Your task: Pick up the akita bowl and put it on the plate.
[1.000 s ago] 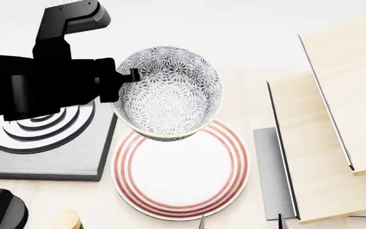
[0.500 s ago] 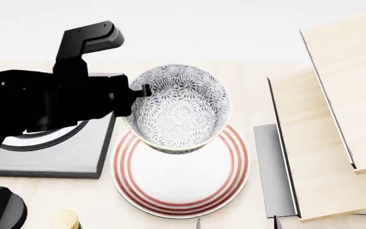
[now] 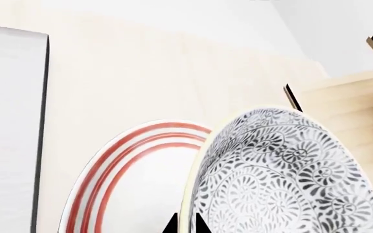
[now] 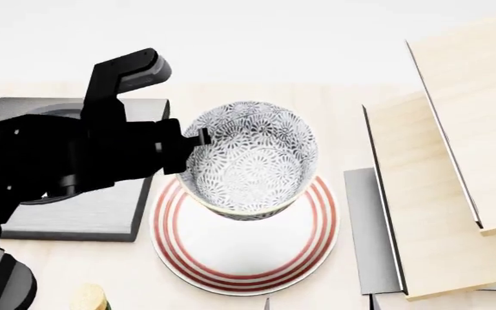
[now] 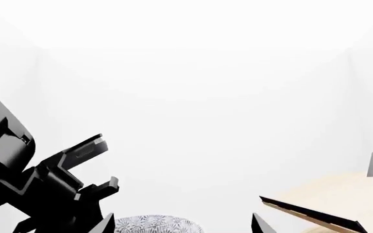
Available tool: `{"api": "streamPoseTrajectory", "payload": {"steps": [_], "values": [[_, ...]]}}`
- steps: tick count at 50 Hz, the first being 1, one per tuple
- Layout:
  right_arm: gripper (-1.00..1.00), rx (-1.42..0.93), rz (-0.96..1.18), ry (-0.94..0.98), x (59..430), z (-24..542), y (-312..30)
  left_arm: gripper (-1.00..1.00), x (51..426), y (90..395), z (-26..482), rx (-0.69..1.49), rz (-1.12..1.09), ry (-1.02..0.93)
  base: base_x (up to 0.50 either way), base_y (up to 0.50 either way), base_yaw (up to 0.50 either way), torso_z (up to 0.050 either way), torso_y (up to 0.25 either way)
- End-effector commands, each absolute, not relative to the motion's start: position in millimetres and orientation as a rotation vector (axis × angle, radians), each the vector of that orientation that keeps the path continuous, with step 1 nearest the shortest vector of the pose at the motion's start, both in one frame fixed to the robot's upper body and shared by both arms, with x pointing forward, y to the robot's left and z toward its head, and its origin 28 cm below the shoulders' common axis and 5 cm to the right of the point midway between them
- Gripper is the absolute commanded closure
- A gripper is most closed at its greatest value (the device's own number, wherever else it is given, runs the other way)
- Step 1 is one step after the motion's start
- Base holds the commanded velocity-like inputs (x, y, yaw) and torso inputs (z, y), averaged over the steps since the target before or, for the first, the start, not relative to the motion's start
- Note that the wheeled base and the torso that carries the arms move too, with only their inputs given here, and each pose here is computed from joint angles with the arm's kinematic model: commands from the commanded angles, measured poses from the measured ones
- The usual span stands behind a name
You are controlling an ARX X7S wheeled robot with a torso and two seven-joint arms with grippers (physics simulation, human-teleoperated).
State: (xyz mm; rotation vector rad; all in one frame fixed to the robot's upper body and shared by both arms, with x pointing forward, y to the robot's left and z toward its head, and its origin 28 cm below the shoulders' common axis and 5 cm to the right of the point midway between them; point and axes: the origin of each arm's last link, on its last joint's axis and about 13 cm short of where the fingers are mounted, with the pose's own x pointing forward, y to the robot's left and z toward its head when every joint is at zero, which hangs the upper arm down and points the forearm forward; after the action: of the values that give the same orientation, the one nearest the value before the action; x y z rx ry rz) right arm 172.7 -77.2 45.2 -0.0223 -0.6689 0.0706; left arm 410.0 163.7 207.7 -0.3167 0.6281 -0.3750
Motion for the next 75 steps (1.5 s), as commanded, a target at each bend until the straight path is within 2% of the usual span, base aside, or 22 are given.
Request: {"api": "streamPoseTrajectory", "payload": {"steps": [1,8,75], "values": [[-1.00,-0.018,0.072,-0.667,172,44,-77,1.00,409,159,197,-0.407,-0.371,0.628,0.00,0.00,0.00,0.000,0.000],[-1.00,-0.016,0.074,-0.665,172,44,-77,1.00,409,159,189,-0.471,-0.339,0.617,0.00,0.00,0.00,0.000,0.000],[-1.00,0.009,0.110,-0.649,169,40,-75,1.00,401,151,161,-0.478,-0.299,0.676,0.00,0.00,0.00,0.000,0.000]]}}
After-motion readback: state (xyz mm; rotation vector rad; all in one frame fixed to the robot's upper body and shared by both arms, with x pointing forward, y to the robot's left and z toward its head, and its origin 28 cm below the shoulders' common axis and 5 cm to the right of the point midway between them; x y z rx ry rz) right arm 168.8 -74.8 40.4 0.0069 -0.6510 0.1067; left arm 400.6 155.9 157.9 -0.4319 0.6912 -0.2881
